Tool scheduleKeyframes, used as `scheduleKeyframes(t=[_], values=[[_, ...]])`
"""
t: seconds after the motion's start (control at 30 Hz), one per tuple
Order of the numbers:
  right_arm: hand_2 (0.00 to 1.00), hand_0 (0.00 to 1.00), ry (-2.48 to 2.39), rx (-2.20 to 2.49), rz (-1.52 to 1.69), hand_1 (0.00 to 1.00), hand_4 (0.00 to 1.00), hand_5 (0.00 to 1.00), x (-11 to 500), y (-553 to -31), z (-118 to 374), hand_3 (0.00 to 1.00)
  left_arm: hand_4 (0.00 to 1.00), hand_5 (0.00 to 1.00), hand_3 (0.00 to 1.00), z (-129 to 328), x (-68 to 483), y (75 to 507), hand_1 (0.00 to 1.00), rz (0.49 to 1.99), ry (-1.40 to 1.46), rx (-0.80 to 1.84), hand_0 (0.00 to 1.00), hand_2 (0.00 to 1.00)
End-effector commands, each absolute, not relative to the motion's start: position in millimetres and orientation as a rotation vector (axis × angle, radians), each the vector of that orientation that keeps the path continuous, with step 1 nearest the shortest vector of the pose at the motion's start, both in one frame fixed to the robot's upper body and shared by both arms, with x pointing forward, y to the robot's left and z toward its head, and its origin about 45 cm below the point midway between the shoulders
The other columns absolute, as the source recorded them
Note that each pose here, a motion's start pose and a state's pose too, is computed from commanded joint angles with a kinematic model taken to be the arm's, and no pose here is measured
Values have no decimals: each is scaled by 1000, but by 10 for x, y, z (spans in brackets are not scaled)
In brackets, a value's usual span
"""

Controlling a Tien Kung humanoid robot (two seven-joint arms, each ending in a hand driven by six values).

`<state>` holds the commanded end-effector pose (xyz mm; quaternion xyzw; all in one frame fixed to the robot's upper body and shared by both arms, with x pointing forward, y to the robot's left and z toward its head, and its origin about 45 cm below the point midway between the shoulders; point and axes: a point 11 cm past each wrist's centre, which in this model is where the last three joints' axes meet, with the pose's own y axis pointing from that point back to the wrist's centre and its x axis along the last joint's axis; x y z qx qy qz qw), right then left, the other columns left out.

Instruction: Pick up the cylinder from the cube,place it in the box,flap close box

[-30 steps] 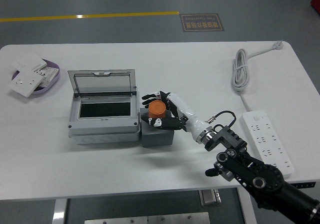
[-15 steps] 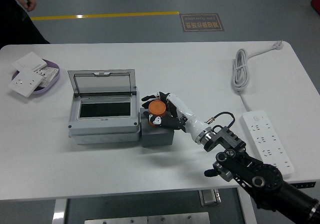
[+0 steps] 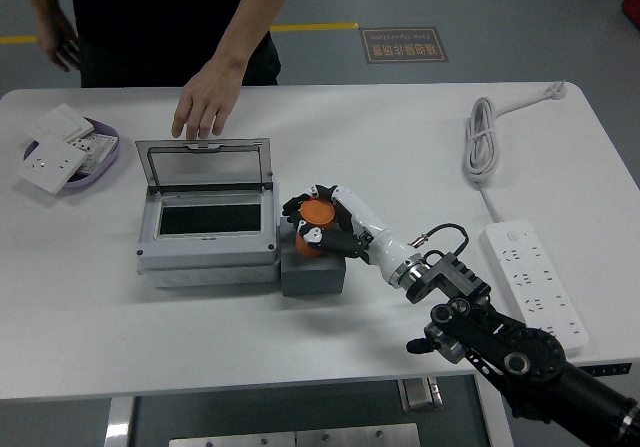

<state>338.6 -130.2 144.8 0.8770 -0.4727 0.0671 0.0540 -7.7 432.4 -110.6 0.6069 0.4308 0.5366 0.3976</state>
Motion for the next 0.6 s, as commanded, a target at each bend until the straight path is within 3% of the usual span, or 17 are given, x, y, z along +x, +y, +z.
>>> scheduleKeyframes(t=[0.23, 0.6], values=[[446, 447, -1380, 2692, 338, 475, 21, 2, 3441, -1107, 1685, 374, 599, 175, 566, -1100, -149, 4340, 576, 1356, 1109, 1558, 600, 580], [438, 420, -1048, 2670, 741, 467, 25, 2, 3534, -396, 2013, 358, 598, 176, 567, -1092, -175, 4358, 576, 1352, 1112, 1569, 601, 580]])
